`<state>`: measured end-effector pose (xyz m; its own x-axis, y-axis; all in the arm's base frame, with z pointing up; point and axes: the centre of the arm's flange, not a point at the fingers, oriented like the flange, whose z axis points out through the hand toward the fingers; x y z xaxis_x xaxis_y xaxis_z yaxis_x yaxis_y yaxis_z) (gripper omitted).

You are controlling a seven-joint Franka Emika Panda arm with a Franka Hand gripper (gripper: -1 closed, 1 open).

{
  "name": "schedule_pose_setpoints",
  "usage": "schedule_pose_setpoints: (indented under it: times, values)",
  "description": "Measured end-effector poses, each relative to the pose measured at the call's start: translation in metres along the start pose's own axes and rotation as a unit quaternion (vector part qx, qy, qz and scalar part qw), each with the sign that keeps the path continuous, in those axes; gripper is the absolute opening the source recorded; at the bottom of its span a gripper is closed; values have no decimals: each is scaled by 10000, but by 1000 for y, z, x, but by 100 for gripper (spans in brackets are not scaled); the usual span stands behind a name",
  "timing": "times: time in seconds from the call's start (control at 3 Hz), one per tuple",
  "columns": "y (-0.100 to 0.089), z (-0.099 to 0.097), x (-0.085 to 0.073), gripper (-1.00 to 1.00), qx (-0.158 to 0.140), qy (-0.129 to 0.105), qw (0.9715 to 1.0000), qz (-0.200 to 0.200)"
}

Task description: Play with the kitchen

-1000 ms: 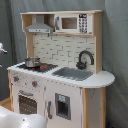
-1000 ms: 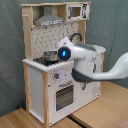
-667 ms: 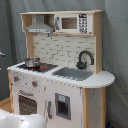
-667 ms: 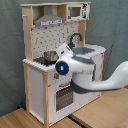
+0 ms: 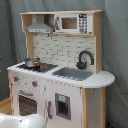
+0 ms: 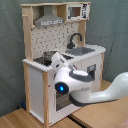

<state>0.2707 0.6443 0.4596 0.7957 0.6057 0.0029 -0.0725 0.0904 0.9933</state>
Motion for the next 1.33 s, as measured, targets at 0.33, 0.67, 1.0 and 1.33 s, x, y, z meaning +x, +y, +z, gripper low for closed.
schedule_pose_setpoints:
  times: [0.33, 0.67, 1.0, 1.33]
  values:
    - [-29, -5, 16, 100, -279, 432, 9982, -316]
    - [-50, -5, 30, 100, -500, 792, 9938, -602]
    - [-69, -2, 43, 100, -674, 1172, 9870, -864]
    - [-82, 3, 51, 100, -798, 1521, 9790, -1094]
